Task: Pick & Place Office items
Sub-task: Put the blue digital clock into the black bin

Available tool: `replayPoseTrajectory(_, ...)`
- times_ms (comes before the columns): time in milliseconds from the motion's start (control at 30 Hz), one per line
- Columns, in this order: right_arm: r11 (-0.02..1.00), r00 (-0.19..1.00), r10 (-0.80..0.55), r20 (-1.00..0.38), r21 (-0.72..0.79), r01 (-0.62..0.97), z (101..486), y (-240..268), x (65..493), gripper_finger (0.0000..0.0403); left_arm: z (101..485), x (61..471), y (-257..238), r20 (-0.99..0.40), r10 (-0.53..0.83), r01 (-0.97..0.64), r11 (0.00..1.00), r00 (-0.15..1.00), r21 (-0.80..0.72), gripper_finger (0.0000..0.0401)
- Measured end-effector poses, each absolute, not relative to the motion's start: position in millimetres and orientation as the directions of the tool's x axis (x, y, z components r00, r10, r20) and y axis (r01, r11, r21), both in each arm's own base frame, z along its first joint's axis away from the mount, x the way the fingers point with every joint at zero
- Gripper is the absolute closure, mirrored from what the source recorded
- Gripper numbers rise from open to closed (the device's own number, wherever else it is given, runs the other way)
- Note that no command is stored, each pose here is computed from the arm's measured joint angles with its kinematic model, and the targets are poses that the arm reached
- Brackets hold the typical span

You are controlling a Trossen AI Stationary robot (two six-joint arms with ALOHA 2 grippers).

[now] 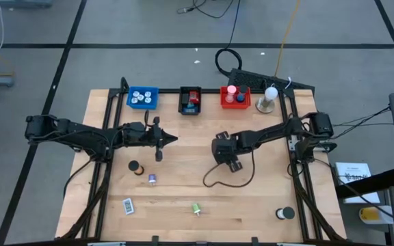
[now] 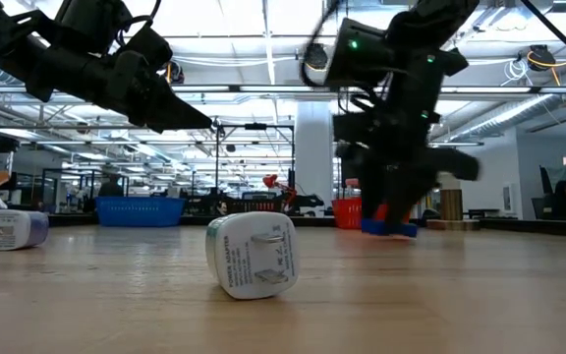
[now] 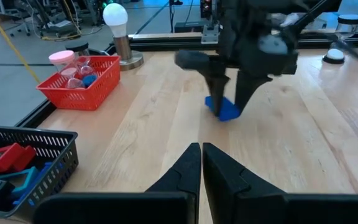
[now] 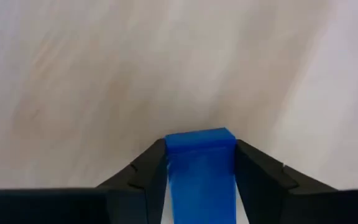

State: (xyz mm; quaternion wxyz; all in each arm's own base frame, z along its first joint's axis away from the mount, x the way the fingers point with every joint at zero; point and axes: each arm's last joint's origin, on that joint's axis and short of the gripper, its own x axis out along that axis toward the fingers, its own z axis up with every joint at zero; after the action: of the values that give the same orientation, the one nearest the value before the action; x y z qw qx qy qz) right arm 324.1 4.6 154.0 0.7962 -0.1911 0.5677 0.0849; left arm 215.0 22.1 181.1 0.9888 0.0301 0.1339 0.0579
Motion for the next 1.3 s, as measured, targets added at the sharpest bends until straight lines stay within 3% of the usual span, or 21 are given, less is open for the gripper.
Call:
replayPoseTrajectory(267,0.945,0.682,-0.242,-0.690,-0.328,0.004,185,-48,353,0.0258,181,215,22,-0.261,0.123,-0.107,0.991,0.957,0.075,0.0377)
replayPoseTrajectory(467,0.954,0.838,-0.296,-0.459,-0.176,0.242,202,-109,361,0.0258,181,215,22,-0.262,0.124,-0.108,0.991,0.957,0.075,0.0377)
replayPoseTrajectory(633,0.947,0.855,-0.321,-0.408,-0.135,0.291,199,-139,370,0.0258,181,215,22,-0.262,0.124,-0.107,0.991,0.957,0.075,0.0377)
replayPoseTrajectory(900,0.933,0.805,-0.356,-0.474,-0.144,0.328,199,-181,404,0.0258,181,215,22,-0.263,0.124,-0.107,0.991,0.957,0.075,0.0377)
replayPoseTrajectory(1133,0.923,0.764,-0.375,-0.524,-0.134,0.361,186,-200,402,0.0255,181,215,22,-0.262,0.124,-0.107,0.991,0.957,0.075,0.0377)
replayPoseTrajectory(1300,0.930,0.769,-0.359,-0.529,-0.126,0.346,186,-202,400,0.0232,181,215,22,-0.263,0.123,-0.107,0.991,0.957,0.075,0.0377)
